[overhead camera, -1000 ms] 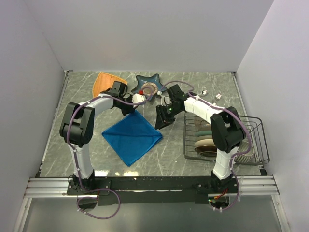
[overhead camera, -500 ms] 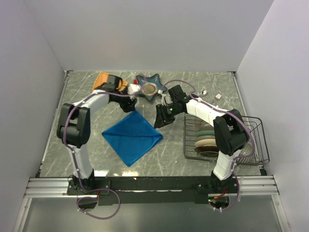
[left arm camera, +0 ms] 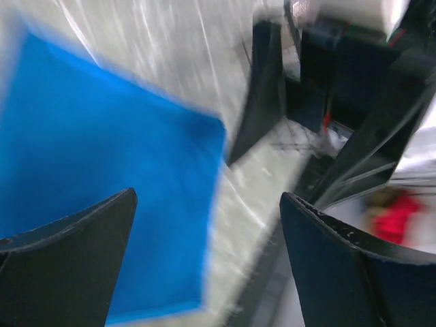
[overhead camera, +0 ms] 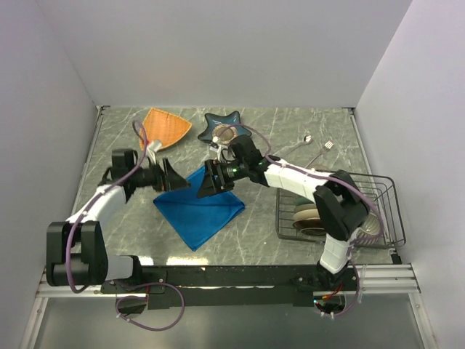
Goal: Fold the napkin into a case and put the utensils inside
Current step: Smooth out the upper triangle-folded napkin at the center of the board.
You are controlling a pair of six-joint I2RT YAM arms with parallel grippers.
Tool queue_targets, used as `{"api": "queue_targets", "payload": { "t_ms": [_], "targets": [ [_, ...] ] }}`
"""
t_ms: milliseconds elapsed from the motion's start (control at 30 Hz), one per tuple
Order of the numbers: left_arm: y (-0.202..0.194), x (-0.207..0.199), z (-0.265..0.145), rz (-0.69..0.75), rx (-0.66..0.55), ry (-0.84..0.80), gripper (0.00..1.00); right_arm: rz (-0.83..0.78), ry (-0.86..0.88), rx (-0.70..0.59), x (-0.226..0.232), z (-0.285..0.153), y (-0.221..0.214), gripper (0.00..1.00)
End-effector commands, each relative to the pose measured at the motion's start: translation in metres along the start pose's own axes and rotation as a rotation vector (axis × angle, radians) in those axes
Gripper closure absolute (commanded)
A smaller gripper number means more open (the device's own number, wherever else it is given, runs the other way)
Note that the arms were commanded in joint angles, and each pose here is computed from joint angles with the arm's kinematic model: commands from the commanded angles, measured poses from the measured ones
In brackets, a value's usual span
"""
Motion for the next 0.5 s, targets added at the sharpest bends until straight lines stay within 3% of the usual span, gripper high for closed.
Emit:
{"api": "queue_targets", "payload": {
  "t_ms": [0, 467],
  "targets": [
    [-0.020, -0.011, 0.004, -0.238, 0.000, -0.098, 0.08, 0.136, 0.086, -0.015, -0.008, 0.026, 0.010, 0.14],
    [-0.049, 0.049, 0.021, -0.414, 0.075, -0.047, 0.11, 0.234, 0.050, 0.046, -0.061, 0.039, -0.014, 0.14]
  ]
}}
Point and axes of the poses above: each gripper's point midway between its finger pads, its own z axis out along the fingers, its own x axis along the line the jaws close on, y = z × x, the point moved 3 cm from there along -z, back along the fingers, and after that the axes turned 4 degrees about z, right-handed, at the moved point
